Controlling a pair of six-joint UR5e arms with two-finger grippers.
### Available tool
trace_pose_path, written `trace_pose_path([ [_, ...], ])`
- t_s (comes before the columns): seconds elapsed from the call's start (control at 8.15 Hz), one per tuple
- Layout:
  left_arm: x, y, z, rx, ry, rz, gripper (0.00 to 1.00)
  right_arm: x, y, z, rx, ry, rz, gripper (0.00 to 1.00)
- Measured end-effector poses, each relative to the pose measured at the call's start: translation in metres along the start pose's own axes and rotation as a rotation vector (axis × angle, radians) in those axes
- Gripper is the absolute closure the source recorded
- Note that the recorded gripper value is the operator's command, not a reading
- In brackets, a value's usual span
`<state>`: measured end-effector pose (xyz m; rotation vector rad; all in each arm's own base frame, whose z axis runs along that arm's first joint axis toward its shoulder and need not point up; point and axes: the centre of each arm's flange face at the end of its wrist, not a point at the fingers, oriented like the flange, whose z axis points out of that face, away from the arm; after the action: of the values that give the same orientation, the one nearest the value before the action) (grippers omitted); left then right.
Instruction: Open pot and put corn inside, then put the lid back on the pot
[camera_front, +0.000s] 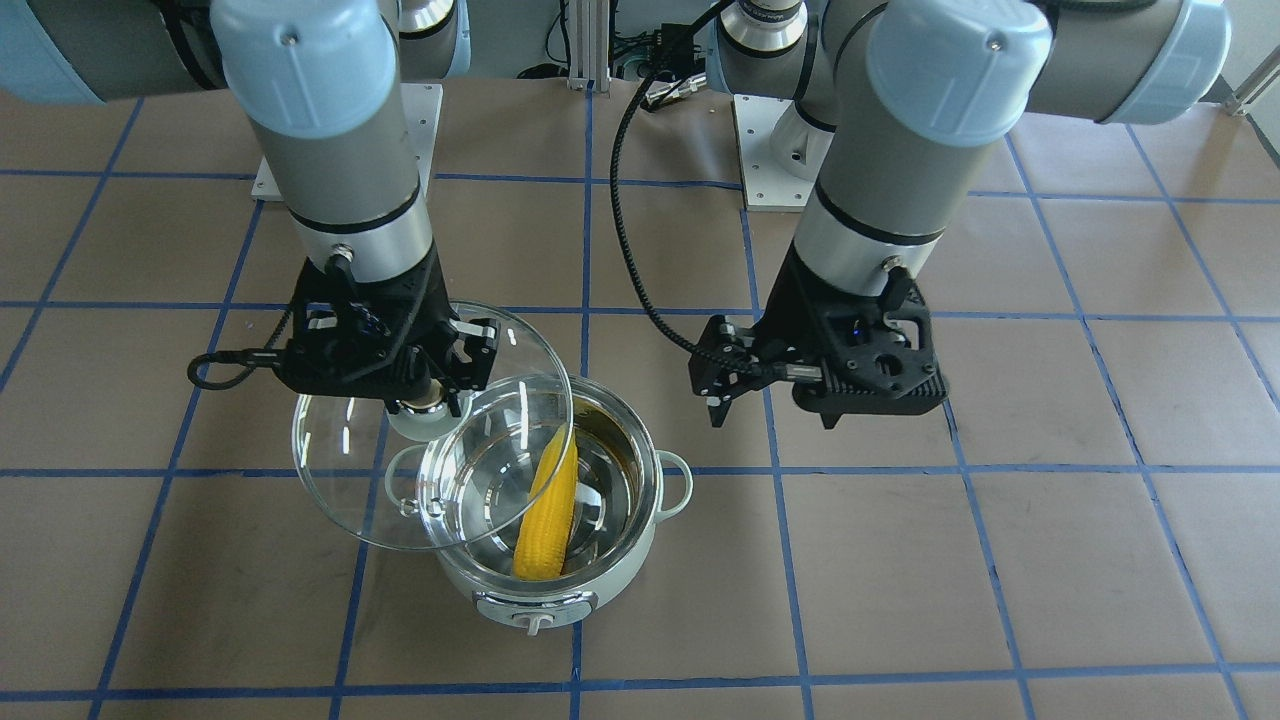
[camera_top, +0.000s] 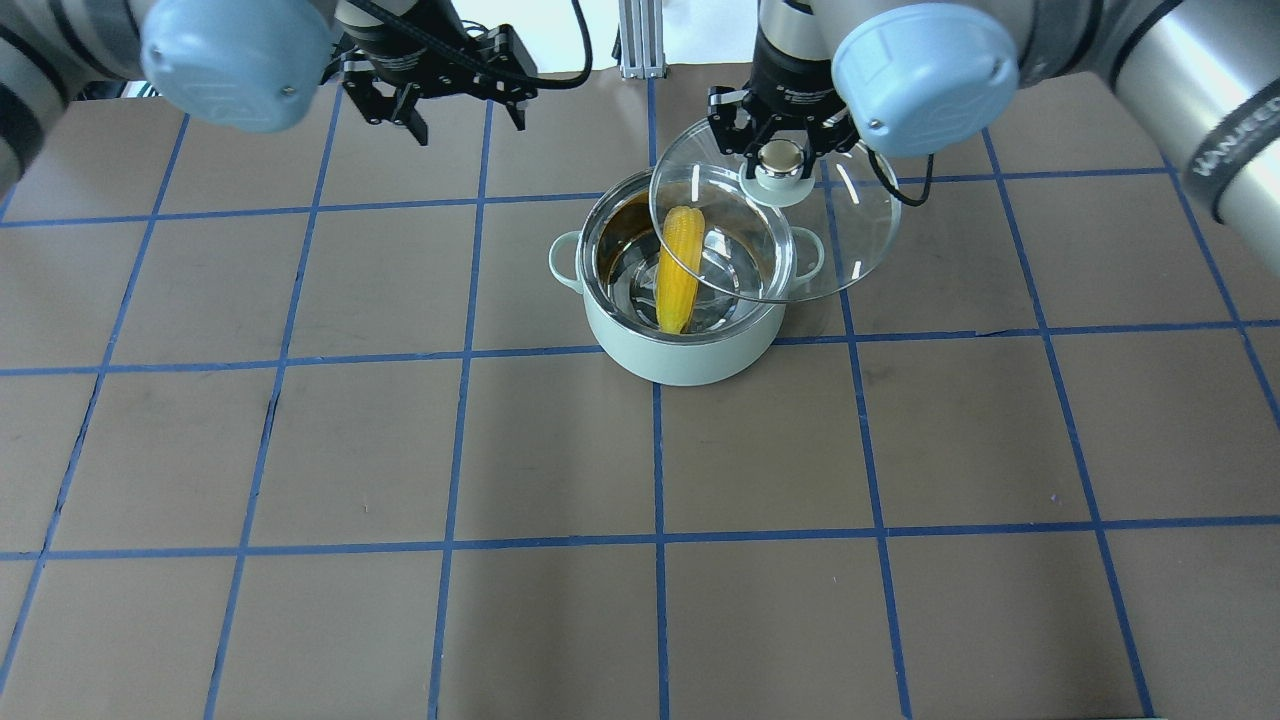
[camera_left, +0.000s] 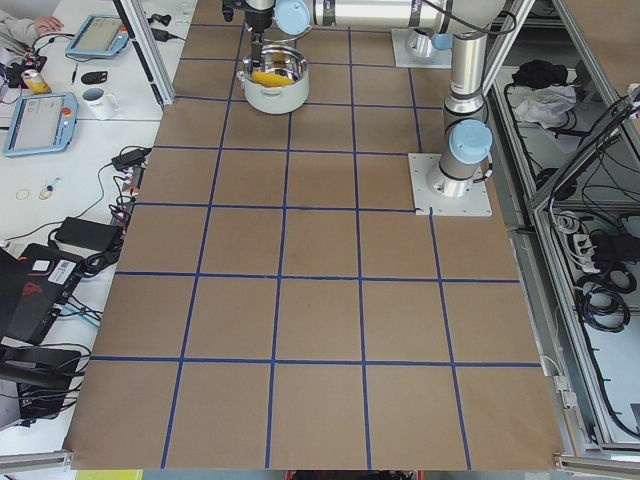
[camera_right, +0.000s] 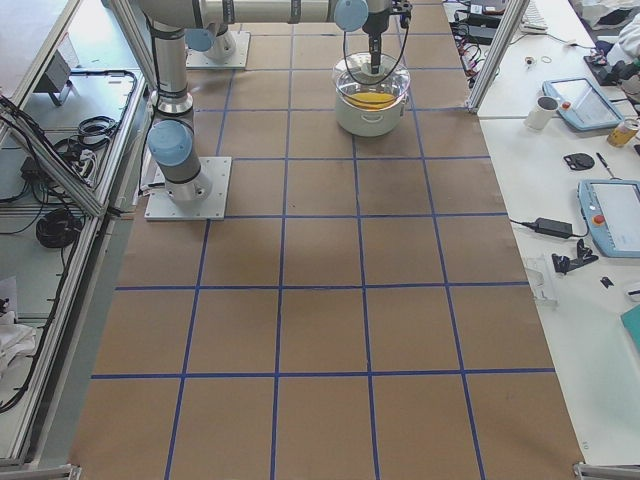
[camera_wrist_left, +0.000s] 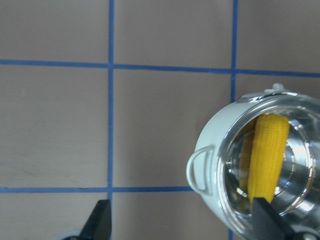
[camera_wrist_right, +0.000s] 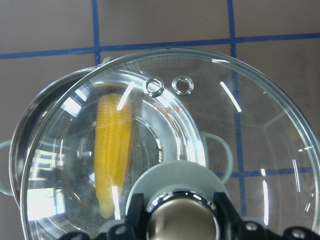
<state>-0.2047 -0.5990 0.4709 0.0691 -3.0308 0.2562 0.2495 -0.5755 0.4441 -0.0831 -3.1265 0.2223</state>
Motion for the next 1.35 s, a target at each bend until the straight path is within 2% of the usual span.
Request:
trace_pose_path([
  [0.25, -0.043, 0.022, -0.039, -0.075, -0.093, 0.015, 0.00, -0.053, -0.013, 0.035, 0.016, -0.012, 0.027, 0.78],
  [0.49, -0.063, 0.036, -0.062, -0.098, -0.134, 0.018, 0.00, -0.081, -0.017, 0.056, 0.014, -0.016, 0.046, 0.79],
  [0.74, -0.069, 0.045, -0.070, -0.104, -0.144, 0.027, 0.00, -0.086, -0.016, 0.063, 0.007, -0.013, 0.044, 0.80],
  [1.35, -0.072, 0.053, -0.057, -0.125, -0.145, 0.028, 0.00, -0.084, -0.008, 0.084, -0.015, -0.005, 0.030, 0.80],
])
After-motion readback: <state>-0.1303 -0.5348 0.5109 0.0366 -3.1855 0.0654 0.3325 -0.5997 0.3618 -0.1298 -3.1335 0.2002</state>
